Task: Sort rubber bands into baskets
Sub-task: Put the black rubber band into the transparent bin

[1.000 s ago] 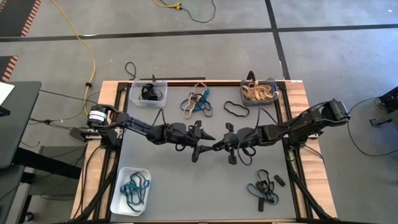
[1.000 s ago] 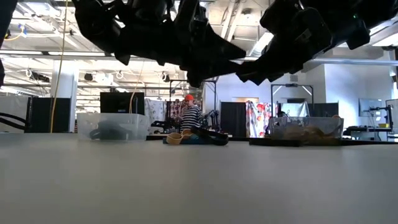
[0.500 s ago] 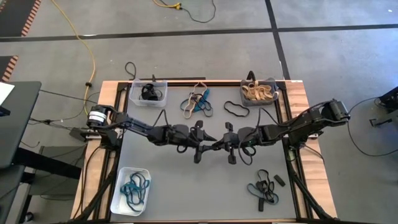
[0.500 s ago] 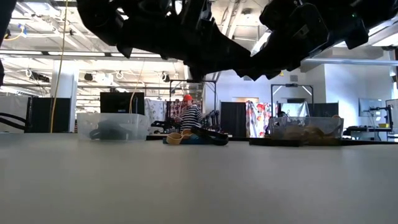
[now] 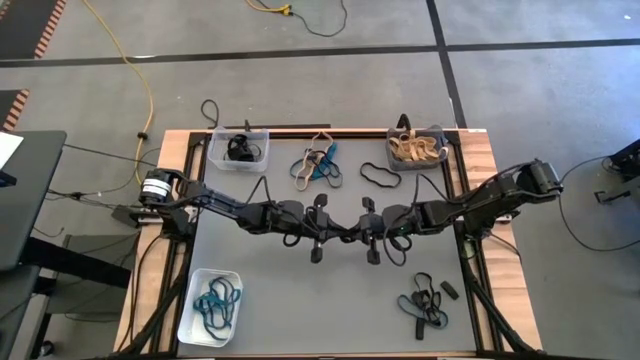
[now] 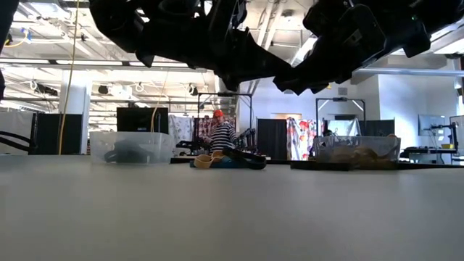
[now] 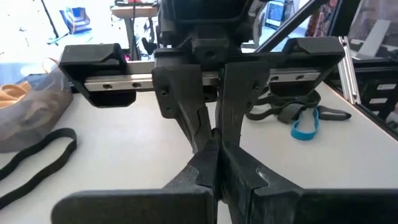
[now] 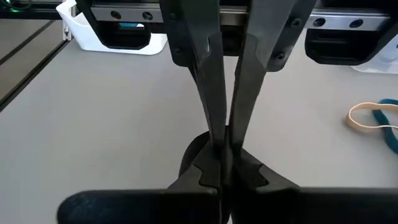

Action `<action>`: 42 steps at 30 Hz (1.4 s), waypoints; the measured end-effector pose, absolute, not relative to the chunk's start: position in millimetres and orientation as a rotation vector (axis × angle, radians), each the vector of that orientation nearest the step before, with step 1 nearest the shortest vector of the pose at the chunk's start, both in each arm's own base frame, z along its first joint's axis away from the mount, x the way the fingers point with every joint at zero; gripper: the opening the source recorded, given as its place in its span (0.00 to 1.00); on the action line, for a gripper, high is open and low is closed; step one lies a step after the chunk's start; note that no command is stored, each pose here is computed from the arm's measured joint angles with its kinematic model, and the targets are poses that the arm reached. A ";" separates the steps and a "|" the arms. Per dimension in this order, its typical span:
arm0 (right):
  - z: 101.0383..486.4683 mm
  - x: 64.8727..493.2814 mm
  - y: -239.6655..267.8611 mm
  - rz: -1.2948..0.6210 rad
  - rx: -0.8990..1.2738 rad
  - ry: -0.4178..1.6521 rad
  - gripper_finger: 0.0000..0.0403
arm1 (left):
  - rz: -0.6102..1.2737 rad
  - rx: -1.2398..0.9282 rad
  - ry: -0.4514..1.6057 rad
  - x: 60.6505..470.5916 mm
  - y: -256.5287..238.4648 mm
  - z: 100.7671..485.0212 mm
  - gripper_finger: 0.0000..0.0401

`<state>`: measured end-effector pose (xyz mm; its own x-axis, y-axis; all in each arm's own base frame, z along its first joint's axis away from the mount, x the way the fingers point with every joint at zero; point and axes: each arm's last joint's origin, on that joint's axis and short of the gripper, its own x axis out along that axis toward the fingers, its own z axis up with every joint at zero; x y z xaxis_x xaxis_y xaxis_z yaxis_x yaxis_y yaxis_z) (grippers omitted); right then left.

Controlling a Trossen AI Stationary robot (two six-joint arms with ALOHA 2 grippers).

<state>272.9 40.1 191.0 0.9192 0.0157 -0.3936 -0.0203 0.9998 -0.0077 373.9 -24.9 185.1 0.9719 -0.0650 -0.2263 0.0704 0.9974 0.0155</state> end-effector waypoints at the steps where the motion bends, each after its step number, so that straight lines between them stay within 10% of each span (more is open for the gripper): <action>1: 191.0 272.9 40.1 0.018 -0.008 0.404 0.09 | -0.076 0.030 0.227 373.9 -25.0 185.1 0.00; 18: 189.2 271.0 39.4 -0.110 -0.053 0.423 0.65 | -0.027 0.137 0.333 358.1 -5.9 206.3 0.00; 42: 186.5 253.7 45.8 -0.153 0.015 0.562 0.68 | 0.750 0.075 0.790 204.9 127.9 279.6 0.00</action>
<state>253.7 45.8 186.5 0.8353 -0.1406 -0.5315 0.1488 0.9885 -0.0275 204.9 127.9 279.6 0.4635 0.6362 -0.6168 -0.5824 0.7433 0.3291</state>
